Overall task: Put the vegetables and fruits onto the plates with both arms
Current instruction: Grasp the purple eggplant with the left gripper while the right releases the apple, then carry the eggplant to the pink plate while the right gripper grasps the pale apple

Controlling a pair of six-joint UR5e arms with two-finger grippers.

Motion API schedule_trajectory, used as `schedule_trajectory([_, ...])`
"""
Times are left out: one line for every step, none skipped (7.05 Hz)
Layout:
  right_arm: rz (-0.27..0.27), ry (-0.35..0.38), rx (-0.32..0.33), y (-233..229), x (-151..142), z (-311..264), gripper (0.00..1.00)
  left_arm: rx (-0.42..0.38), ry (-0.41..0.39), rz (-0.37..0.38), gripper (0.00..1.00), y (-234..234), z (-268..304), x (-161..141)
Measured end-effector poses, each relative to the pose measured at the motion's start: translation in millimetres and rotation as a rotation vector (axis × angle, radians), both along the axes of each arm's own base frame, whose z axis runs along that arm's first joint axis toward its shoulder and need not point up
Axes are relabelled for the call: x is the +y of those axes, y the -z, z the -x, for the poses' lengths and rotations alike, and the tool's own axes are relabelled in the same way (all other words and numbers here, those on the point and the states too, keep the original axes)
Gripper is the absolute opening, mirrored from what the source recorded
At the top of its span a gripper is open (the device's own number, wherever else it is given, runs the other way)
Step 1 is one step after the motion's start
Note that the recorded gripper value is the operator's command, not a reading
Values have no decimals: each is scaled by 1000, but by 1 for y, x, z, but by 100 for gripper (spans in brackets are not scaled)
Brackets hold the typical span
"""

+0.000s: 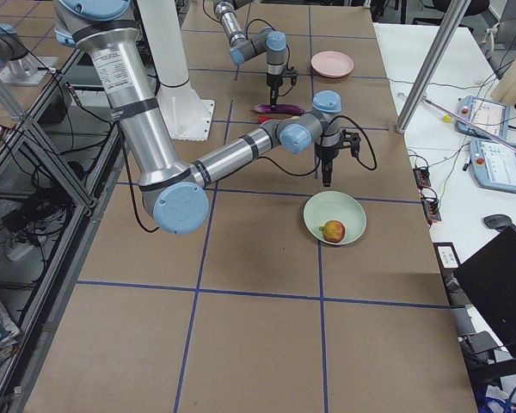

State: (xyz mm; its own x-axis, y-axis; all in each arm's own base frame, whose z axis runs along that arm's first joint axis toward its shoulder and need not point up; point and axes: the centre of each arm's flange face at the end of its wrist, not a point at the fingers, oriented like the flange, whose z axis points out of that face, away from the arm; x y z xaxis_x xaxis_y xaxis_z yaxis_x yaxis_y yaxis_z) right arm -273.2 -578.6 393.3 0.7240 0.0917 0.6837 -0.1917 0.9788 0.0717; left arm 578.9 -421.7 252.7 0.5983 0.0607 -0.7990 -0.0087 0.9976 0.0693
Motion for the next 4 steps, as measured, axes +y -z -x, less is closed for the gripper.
schedule_trajectory([15,-8,-28,14,13,16,100,0,9,-4,1,-2,-1,-1])
schedule_trajectory([39,-18,-64,35,29,44,100,13,36,-8,1,3,12,-10])
schedule_trajectory([80,-42,-112,64,45,80,100,35,86,-17,1,10,42,-30])
schedule_trajectory([127,-77,-159,95,61,115,100,36,151,-17,2,3,82,-55])
